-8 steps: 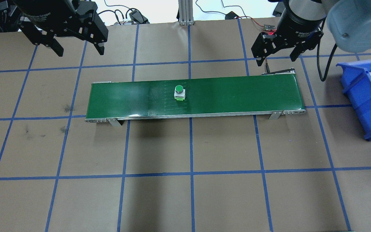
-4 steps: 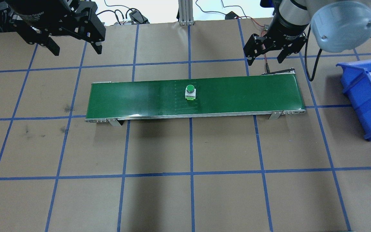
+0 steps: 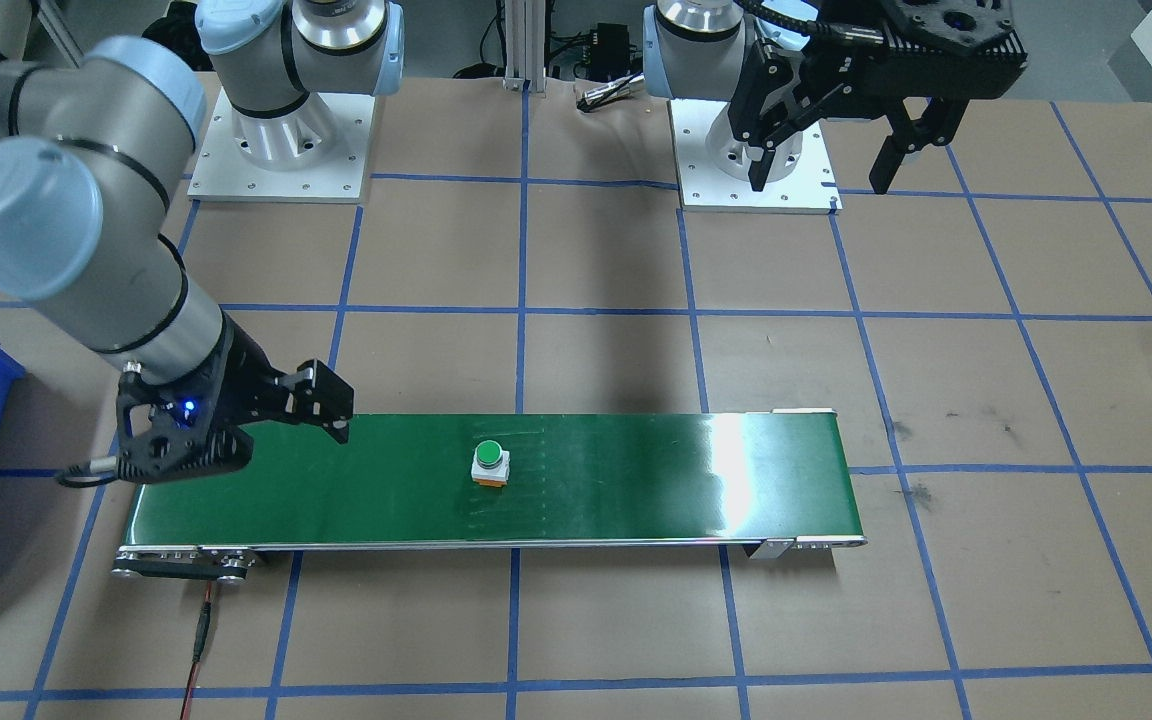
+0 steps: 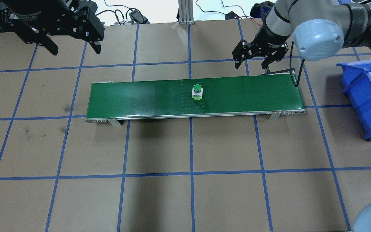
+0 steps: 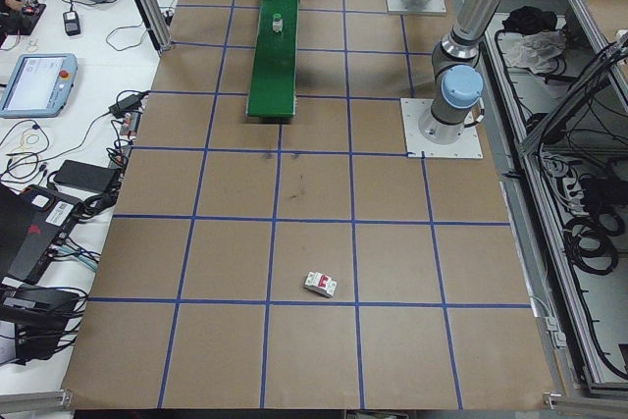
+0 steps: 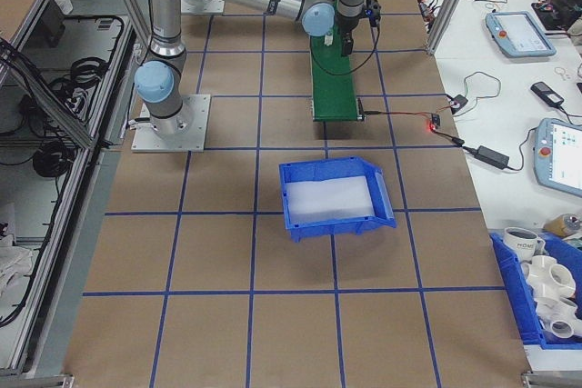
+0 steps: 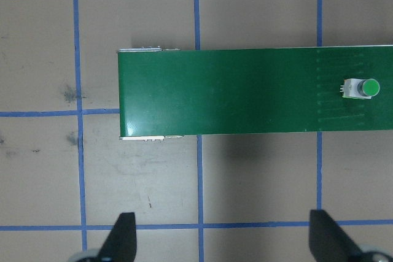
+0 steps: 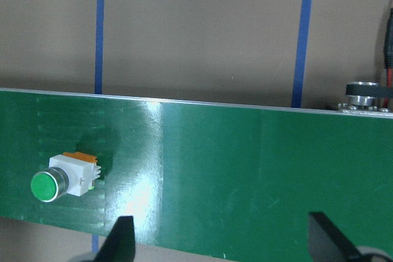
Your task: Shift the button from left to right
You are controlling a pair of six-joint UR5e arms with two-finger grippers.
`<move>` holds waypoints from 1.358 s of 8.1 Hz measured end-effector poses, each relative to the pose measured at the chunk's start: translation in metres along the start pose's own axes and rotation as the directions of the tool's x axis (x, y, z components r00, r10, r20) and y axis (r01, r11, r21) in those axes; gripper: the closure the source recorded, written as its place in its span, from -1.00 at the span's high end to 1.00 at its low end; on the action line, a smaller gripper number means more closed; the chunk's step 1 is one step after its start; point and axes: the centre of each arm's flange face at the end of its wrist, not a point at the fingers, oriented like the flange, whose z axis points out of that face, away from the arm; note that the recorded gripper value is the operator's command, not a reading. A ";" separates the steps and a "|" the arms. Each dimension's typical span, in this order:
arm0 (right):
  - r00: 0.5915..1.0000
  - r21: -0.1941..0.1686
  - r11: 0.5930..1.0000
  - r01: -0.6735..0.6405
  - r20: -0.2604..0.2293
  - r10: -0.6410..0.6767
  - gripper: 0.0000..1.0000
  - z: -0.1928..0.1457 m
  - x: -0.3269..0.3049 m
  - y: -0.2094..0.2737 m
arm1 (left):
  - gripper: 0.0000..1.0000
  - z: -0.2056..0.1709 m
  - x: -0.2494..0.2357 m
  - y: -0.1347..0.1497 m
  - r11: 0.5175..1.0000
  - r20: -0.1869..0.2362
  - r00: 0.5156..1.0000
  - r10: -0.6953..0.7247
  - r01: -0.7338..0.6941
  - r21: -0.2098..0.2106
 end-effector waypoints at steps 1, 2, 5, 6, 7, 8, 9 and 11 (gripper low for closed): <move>1.000 -0.007 1.000 -0.024 0.020 0.024 1.00 0.013 0.001 -0.005 | 1.00 -0.001 0.000 0.001 1.000 -0.001 1.000 0.000 0.000 0.002; 0.997 -0.020 0.998 -0.061 0.055 0.062 1.00 0.025 0.000 -0.009 | 1.00 -0.003 0.000 0.002 1.000 -0.002 1.000 0.000 0.000 0.005; 0.990 -0.036 0.995 -0.092 0.103 0.095 1.00 0.042 -0.010 -0.012 | 1.00 -0.004 0.000 0.003 1.000 -0.002 1.000 0.000 0.000 0.007; 0.991 -0.041 0.996 -0.083 0.106 0.087 1.00 0.045 -0.018 -0.011 | 1.00 -0.004 0.000 0.003 1.000 -0.001 1.000 0.000 0.000 0.007; 0.991 -0.048 0.996 -0.077 0.106 0.082 1.00 0.049 -0.024 -0.009 | 1.00 -0.004 0.000 0.003 1.000 0.000 1.000 0.001 -0.001 0.007; 0.991 -0.058 0.995 -0.076 0.106 0.082 1.00 0.055 -0.025 -0.006 | 1.00 -0.004 0.000 0.003 1.000 0.000 1.000 0.001 -0.001 0.008; 0.991 -0.065 0.995 -0.075 0.106 0.082 1.00 0.062 -0.025 -0.003 | 1.00 -0.004 0.000 0.003 1.000 0.001 1.000 0.002 -0.002 0.008; 0.991 -0.075 0.994 -0.076 0.105 0.084 1.00 0.072 -0.023 -0.001 | 1.00 -0.010 0.000 0.009 1.000 -0.002 1.000 0.009 -0.009 0.014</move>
